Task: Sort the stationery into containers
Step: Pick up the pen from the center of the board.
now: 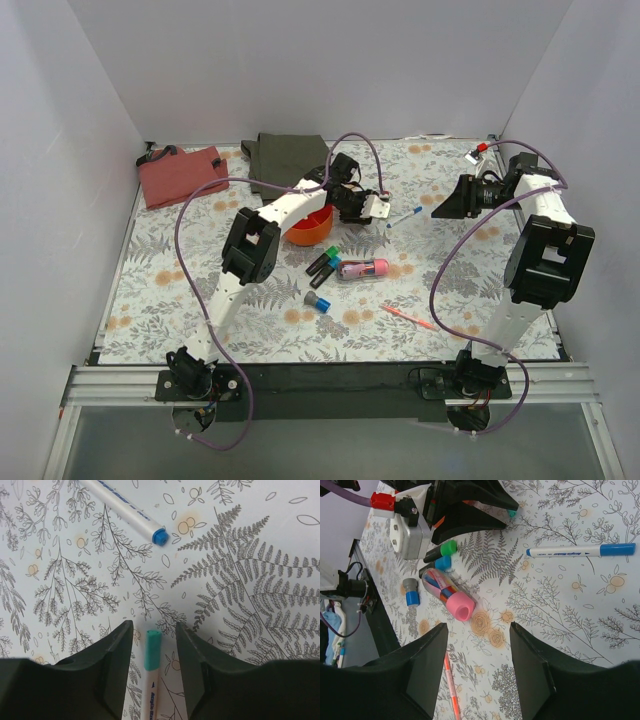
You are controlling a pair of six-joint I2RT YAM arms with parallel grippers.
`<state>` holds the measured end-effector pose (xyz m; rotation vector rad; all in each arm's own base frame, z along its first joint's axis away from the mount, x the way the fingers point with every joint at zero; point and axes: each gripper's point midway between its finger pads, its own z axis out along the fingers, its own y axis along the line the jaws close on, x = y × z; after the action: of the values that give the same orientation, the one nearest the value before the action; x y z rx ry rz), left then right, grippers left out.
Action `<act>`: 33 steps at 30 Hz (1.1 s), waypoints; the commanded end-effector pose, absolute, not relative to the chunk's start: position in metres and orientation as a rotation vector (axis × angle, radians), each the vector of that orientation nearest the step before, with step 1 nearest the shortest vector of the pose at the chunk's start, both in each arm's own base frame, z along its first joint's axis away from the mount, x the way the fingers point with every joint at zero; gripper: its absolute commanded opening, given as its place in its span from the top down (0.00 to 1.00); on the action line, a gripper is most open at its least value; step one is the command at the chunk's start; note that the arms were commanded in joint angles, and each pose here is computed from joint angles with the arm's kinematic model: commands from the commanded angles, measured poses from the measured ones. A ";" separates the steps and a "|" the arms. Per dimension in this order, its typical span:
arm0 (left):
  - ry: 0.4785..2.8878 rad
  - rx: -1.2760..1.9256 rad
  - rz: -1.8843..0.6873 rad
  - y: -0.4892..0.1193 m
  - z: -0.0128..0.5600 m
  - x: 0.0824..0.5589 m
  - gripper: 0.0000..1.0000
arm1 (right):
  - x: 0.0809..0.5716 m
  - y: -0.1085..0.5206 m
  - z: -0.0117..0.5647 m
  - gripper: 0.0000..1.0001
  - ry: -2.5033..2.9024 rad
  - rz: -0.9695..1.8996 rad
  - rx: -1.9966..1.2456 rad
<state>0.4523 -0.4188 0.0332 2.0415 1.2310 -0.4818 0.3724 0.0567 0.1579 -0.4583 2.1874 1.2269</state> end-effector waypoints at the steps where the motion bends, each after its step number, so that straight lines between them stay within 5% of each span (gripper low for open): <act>1: 1.306 1.980 -0.445 -0.420 0.042 0.454 0.59 | 0.375 0.057 0.179 0.39 2.132 1.226 -0.480; 5: 1.369 1.950 -0.377 -0.415 0.062 0.468 0.56 | 0.377 0.057 0.182 0.39 2.118 1.219 -0.495; 17: 1.700 1.921 -0.562 -0.384 0.001 0.452 0.58 | 0.373 0.060 0.174 0.40 2.112 1.266 -0.477; 33: 1.785 1.826 -0.725 -0.390 -0.026 0.449 0.55 | 0.381 0.059 0.163 0.41 2.133 1.328 -0.419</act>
<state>0.4724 -0.4060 0.0292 1.7898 1.6076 -0.6518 0.3737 0.0600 0.1547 -0.4428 2.1641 1.2882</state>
